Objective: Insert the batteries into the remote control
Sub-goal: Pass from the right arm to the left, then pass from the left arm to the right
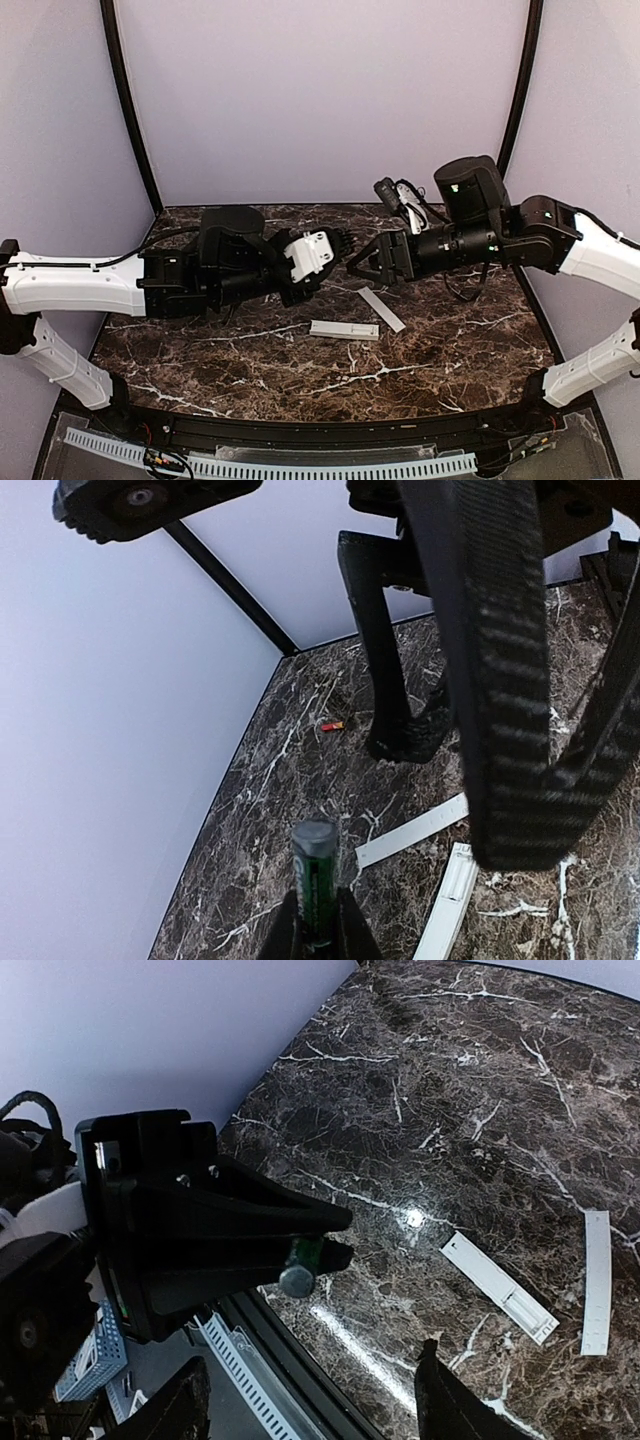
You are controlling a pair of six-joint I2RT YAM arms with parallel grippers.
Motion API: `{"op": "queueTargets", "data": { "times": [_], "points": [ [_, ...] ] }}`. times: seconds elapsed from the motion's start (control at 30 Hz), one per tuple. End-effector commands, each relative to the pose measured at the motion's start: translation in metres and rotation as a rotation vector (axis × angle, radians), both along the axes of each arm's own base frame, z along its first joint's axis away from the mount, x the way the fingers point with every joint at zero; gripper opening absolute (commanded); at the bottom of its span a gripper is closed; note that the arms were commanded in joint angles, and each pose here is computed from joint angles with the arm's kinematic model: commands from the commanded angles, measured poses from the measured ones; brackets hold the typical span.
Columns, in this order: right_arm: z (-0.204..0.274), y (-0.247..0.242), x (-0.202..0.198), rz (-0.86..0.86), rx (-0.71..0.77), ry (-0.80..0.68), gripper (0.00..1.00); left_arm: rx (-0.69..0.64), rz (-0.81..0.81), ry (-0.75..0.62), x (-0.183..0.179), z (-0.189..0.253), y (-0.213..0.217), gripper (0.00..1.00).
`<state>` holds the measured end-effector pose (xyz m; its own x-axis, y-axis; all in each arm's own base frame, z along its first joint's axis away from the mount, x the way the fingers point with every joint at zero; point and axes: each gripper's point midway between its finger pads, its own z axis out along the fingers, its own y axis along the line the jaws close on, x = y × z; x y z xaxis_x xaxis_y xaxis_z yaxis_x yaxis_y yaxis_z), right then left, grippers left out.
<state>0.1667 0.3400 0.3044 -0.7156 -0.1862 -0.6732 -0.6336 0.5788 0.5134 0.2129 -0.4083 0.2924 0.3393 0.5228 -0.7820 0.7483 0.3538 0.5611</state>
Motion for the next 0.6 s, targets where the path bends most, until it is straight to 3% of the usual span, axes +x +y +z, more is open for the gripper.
{"op": "queueTargets", "data": {
  "times": [0.0, 0.13, 0.43, 0.57],
  "points": [
    [0.025, 0.011, -0.001, 0.031, 0.097, 0.003, 0.66, 0.059, -0.003, -0.020, -0.003, -0.013, 0.000, 0.00],
    [0.024, 0.017, 0.007, 0.022, 0.110, 0.012, 0.64, 0.058, -0.004, -0.025, -0.003, -0.012, -0.001, 0.00],
    [0.020, 0.023, 0.025, -0.009, 0.130, 0.032, 0.37, 0.055, -0.017, -0.023, -0.006, -0.012, -0.003, 0.00],
    [0.016, 0.027, 0.025, 0.004, 0.125, 0.044, 0.31, 0.055, -0.012, -0.028, -0.005, -0.011, -0.003, 0.00]
  ]
}}
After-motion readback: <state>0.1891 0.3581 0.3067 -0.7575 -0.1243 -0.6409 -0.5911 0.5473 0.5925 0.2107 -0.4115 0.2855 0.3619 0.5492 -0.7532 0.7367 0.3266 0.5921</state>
